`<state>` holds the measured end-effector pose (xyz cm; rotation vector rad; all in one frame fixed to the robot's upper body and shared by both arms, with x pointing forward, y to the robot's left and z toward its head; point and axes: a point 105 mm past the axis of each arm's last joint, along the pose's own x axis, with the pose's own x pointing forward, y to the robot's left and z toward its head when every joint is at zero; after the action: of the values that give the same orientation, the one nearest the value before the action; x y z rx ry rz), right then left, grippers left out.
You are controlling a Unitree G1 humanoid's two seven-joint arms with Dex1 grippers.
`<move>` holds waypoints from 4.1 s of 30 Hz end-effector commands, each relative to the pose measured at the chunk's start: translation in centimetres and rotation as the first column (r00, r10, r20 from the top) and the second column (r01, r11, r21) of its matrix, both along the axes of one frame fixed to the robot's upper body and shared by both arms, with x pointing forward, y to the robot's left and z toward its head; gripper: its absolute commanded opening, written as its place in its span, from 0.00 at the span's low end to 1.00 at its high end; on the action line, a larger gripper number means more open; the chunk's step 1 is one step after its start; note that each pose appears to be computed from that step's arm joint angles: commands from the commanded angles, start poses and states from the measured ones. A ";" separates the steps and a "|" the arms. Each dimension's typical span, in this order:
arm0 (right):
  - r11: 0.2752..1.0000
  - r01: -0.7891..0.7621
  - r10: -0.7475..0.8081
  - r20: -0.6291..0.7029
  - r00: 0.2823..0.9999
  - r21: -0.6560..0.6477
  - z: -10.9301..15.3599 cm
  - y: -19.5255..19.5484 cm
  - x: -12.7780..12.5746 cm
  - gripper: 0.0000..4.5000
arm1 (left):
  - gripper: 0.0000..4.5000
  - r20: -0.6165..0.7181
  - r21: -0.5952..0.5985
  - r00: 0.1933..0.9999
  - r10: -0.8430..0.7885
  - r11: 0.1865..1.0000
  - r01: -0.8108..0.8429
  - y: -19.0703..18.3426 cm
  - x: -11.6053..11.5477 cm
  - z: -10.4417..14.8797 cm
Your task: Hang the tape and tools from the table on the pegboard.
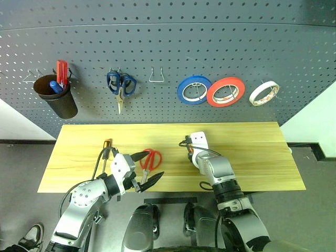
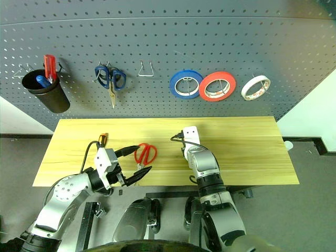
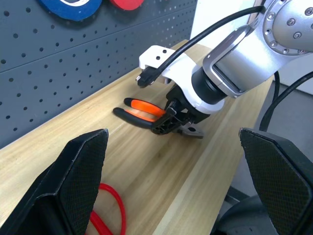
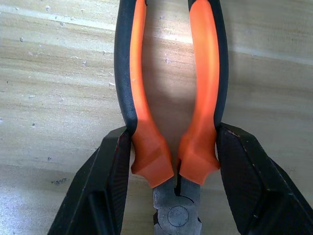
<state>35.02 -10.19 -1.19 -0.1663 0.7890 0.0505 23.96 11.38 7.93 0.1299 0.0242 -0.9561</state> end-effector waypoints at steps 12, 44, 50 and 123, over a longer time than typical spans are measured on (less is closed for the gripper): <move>0.972 -0.226 0.206 0.235 0.950 0.064 5.8 0.3 -1.7 0.50 | 1.00 0.133 -0.095 0.990 0.045 0.995 -0.033 0.5 0.3 2.8; 0.720 -0.689 0.307 0.849 0.430 0.089 24.3 9.0 -3.6 0.50 | 1.00 0.266 -0.276 0.942 0.203 0.953 -0.127 1.1 1.3 4.9; 0.743 -0.667 0.272 0.888 0.371 0.051 26.6 10.1 -1.8 0.50 | 1.00 0.279 -0.292 0.936 0.213 0.948 -0.128 0.8 1.7 5.2; 0.872 -0.490 0.111 0.966 0.232 0.017 28.6 12.2 5.1 0.50 | 1.00 0.362 -0.328 0.825 0.435 0.887 -0.324 2.8 1.0 7.6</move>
<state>40.81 2.10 25.74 -0.0328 -0.4845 0.4463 25.48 13.95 14.24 0.0806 -0.4162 -0.5067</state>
